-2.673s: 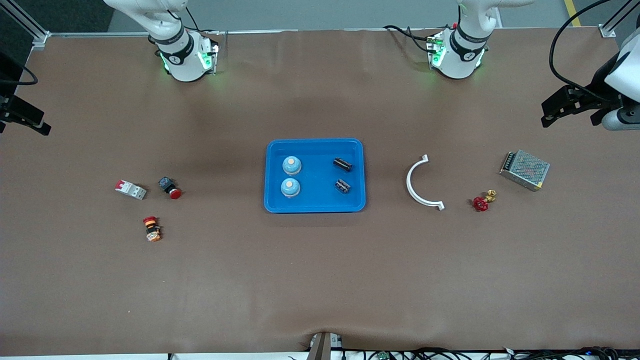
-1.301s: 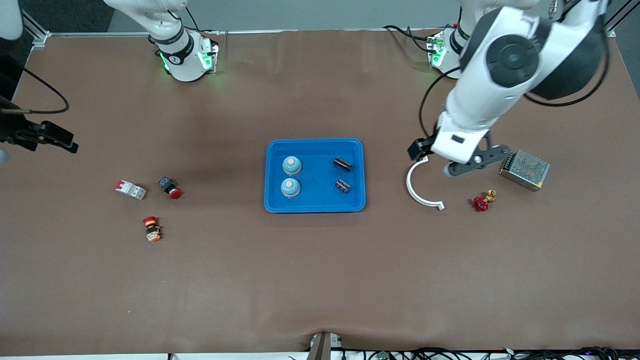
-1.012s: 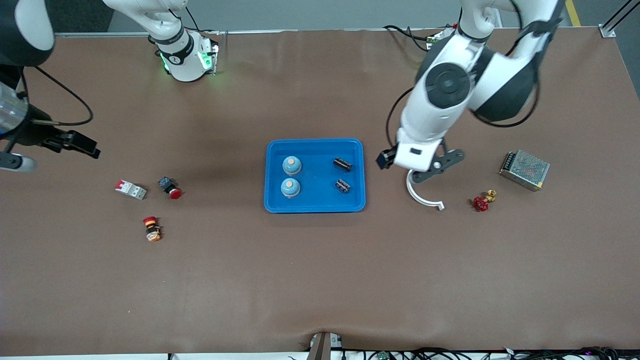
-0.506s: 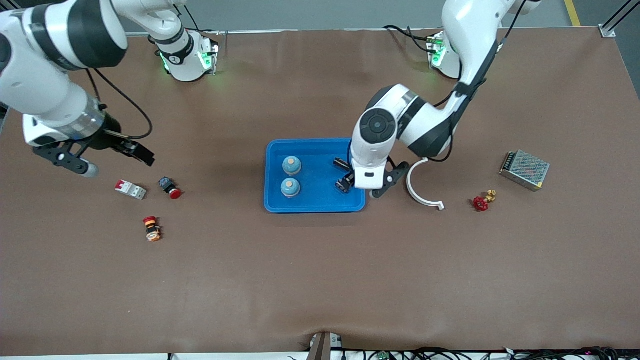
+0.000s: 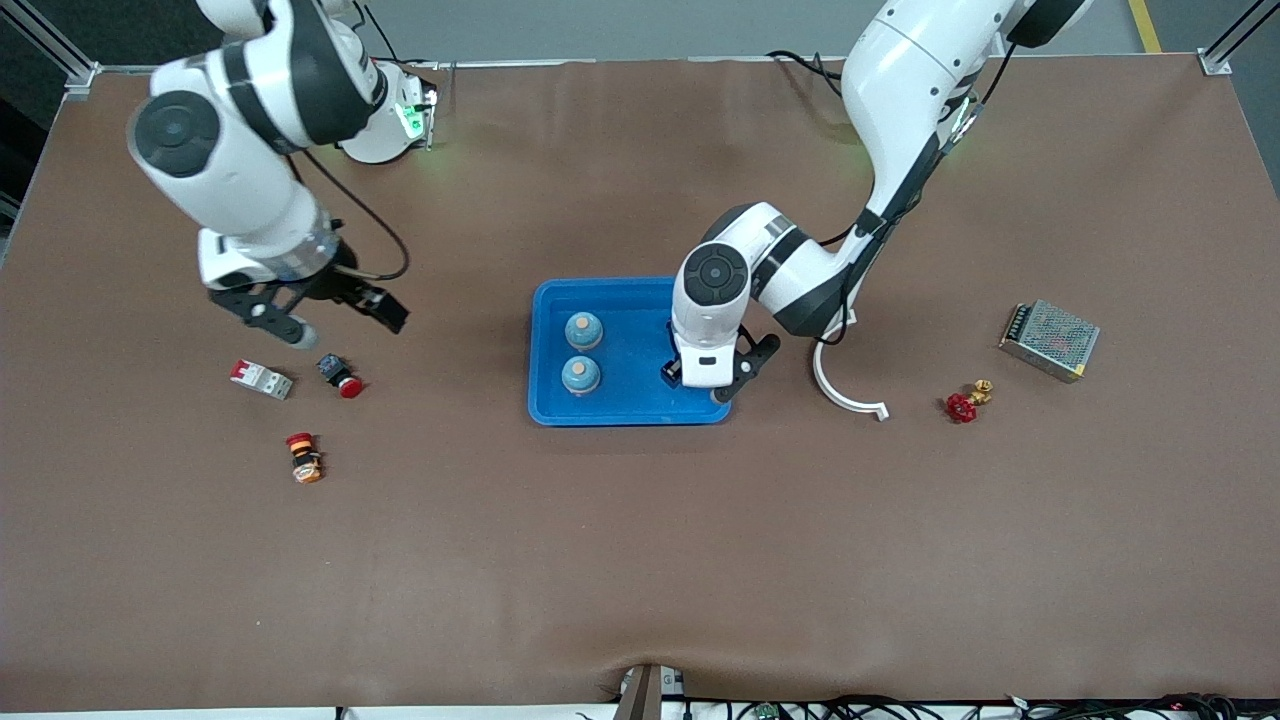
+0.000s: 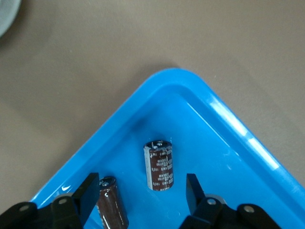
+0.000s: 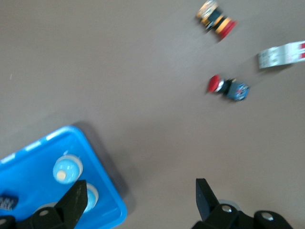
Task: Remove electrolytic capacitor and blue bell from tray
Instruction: 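Grasp the capacitor with the left gripper while the right gripper reaches the bell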
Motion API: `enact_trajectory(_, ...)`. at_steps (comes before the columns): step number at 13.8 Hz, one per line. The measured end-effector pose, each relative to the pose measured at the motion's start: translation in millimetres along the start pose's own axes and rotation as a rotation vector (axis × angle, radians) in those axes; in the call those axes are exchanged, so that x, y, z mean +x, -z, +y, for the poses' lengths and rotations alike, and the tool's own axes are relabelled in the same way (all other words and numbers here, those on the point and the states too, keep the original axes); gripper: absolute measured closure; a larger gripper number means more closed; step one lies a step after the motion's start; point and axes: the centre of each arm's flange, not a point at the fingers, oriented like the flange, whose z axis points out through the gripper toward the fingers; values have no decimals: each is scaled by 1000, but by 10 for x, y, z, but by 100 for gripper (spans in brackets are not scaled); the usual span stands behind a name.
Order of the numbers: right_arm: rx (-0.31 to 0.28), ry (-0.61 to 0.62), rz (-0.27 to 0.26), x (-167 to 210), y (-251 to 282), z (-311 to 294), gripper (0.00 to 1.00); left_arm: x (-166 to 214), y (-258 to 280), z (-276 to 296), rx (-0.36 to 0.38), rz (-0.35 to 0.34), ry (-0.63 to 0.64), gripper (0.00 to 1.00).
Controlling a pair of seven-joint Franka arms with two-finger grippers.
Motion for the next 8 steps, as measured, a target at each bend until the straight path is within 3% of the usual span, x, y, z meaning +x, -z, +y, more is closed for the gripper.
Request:
enact_trajectory(6, 26, 226, 19, -748, -536, -855, 0, -76, -327, 44, -26, 13, 8, 25)
enact_trajectory(8, 38, 248, 27, -804, -764, -986, 0, -73, -427, 33, -16, 14, 5, 35)
